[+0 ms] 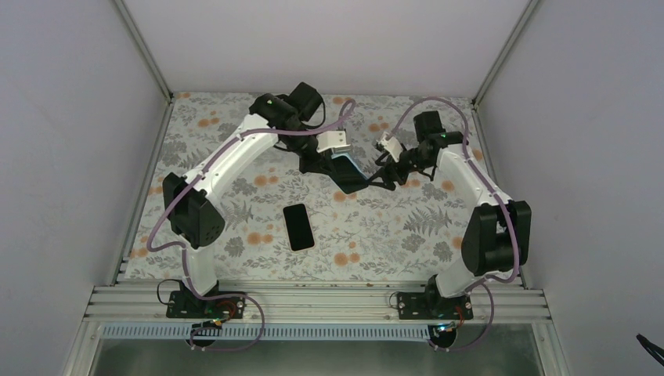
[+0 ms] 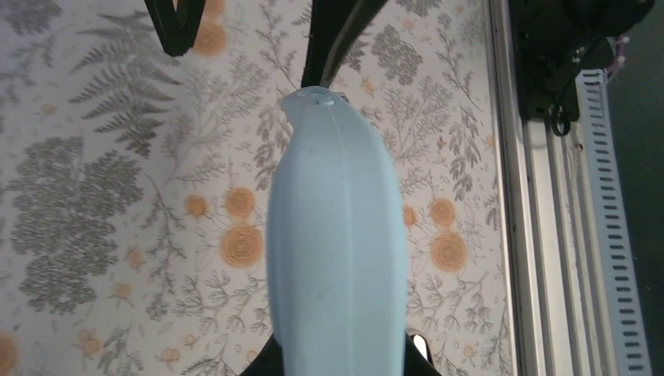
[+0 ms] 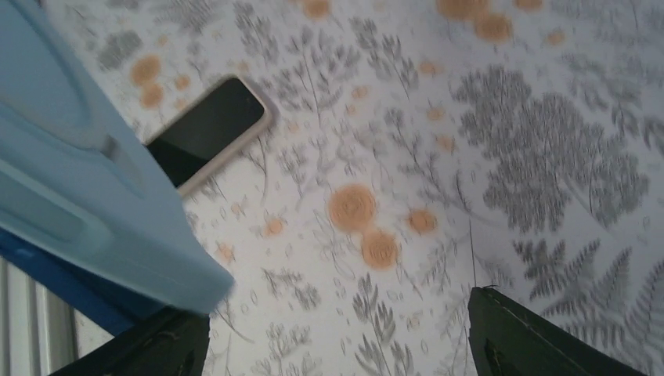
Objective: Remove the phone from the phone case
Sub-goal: Remove the phone case from the phone.
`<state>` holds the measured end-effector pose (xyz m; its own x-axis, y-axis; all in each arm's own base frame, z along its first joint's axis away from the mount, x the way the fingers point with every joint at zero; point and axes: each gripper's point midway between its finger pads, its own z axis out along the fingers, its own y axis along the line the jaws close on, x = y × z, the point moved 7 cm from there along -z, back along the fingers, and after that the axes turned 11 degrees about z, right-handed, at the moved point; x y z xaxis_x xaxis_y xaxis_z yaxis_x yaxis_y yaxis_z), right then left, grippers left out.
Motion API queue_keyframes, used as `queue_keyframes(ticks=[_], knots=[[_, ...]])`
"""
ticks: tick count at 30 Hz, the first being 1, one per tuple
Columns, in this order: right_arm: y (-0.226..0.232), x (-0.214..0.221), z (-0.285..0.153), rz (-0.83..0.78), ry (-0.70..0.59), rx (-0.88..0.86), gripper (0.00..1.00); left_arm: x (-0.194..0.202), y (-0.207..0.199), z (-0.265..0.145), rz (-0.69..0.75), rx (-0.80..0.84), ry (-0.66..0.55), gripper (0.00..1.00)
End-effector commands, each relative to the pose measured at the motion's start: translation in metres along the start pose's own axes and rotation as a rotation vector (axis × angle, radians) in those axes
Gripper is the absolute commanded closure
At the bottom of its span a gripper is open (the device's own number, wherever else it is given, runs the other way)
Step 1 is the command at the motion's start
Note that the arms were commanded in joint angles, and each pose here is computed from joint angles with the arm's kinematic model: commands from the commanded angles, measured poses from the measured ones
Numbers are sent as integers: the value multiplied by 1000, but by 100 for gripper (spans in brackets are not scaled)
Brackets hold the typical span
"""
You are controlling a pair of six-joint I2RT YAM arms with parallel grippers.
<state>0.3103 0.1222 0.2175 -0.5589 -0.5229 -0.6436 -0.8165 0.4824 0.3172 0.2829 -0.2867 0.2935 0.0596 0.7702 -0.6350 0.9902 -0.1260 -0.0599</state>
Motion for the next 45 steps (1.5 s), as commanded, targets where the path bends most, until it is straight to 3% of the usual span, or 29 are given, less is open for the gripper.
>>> queue_keyframes(ticks=[1, 13, 20, 26, 36, 38, 45], knots=[[12, -56, -14, -147, -228, -95, 18, -51, -24, -23, 119, 68, -242, 98], [76, -70, -25, -276, -317, -506, 18, -82, 24, -60, 156, -192, -348, 98], [108, -73, -13, -246, -271, -656, 18, -82, 46, -65, 181, -322, -353, 98], [124, -87, -24, -175, -363, -800, 19, -76, 63, -70, 174, -450, -350, 98], [165, -97, -10, -182, -301, -939, 21, -86, 71, -62, 185, -363, -414, 98], [168, -99, -9, -185, -299, -951, 25, -87, 73, -57, 179, -328, -421, 98], [162, -102, -8, -195, -292, -920, 54, -83, 77, -43, 170, -250, -409, 98]])
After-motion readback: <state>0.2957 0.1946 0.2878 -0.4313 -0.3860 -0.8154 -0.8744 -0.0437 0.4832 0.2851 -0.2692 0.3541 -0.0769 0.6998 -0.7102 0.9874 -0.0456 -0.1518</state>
